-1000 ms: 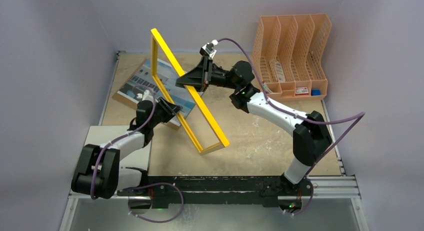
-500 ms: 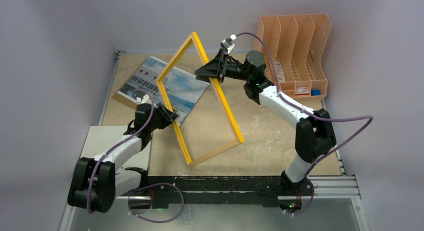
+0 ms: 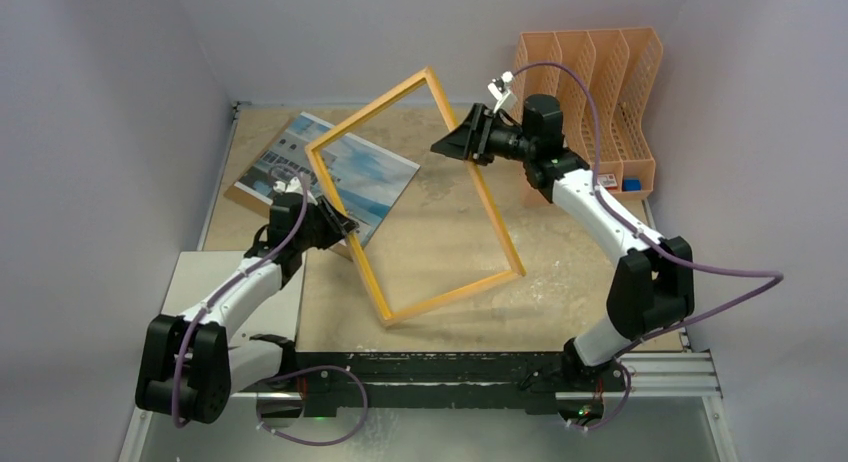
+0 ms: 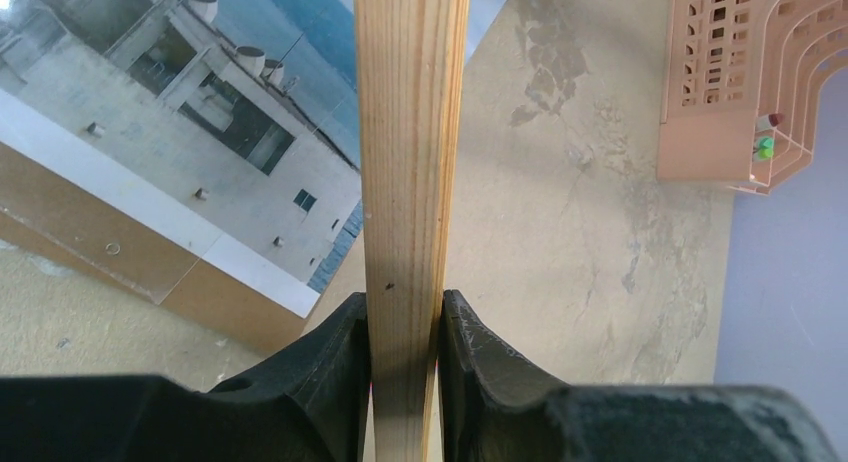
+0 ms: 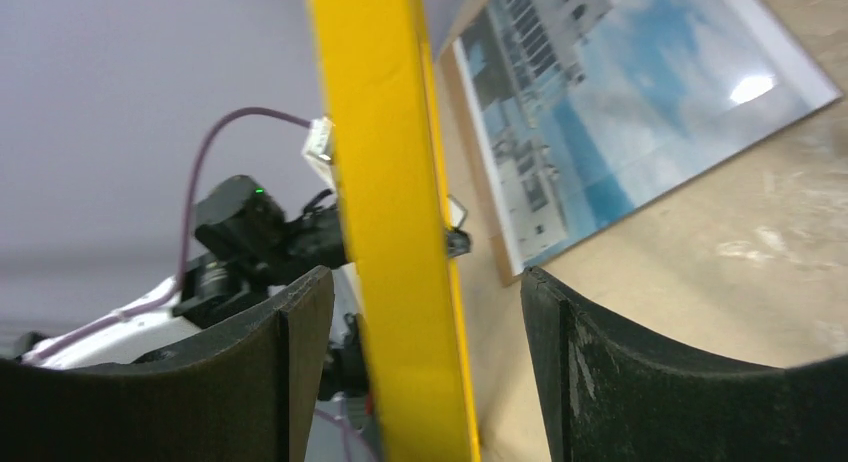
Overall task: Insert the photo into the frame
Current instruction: Turn over the photo frame at the center of the board, then move the photo frame item to the center of the board.
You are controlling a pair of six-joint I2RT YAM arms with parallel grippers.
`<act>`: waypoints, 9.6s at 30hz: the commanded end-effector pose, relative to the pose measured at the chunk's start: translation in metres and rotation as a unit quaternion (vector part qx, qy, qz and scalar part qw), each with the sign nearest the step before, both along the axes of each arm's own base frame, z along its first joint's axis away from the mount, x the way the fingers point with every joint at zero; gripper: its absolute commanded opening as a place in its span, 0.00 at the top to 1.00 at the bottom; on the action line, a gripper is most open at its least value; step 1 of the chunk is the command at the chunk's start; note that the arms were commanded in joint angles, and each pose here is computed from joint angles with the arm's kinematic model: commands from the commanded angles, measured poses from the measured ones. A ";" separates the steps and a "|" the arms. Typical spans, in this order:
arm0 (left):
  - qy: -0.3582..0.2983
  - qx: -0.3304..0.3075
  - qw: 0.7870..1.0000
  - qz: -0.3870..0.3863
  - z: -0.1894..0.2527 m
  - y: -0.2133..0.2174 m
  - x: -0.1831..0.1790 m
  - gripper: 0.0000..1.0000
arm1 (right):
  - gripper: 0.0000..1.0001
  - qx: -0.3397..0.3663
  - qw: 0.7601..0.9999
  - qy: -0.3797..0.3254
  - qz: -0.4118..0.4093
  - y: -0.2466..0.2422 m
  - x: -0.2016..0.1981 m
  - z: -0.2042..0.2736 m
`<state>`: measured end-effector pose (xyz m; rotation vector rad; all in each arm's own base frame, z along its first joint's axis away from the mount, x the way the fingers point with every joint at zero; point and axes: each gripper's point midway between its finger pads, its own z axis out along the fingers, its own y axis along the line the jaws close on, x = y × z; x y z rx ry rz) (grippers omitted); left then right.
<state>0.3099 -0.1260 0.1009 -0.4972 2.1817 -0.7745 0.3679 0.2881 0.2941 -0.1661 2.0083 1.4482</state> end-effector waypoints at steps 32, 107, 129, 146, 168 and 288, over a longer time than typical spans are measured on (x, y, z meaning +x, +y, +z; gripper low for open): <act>0.064 0.024 0.996 -0.054 -0.006 -0.019 0.054 1.00 | 0.34 -0.215 0.953 0.082 -0.195 -0.092 0.041 -0.207; -0.019 0.119 0.992 0.038 0.087 0.052 -0.065 0.40 | 0.63 -0.474 0.865 -0.017 -0.162 0.125 -0.101 -0.255; -0.015 0.114 0.993 -0.019 0.074 0.035 -0.062 0.40 | 0.80 -0.393 0.872 0.063 -0.285 0.123 -0.045 -0.242; 0.003 0.127 0.992 0.013 0.069 0.046 -0.060 0.39 | 0.37 -0.381 0.907 -0.006 -0.177 0.116 -0.062 -0.165; 0.027 0.162 0.970 0.178 0.052 0.086 0.036 0.21 | 0.38 -0.250 0.966 -0.021 -0.065 0.166 -0.069 -0.144; 0.062 0.206 0.976 -0.025 -0.127 0.007 0.319 0.47 | 0.48 -0.208 0.975 0.000 -0.077 0.075 -0.013 -0.126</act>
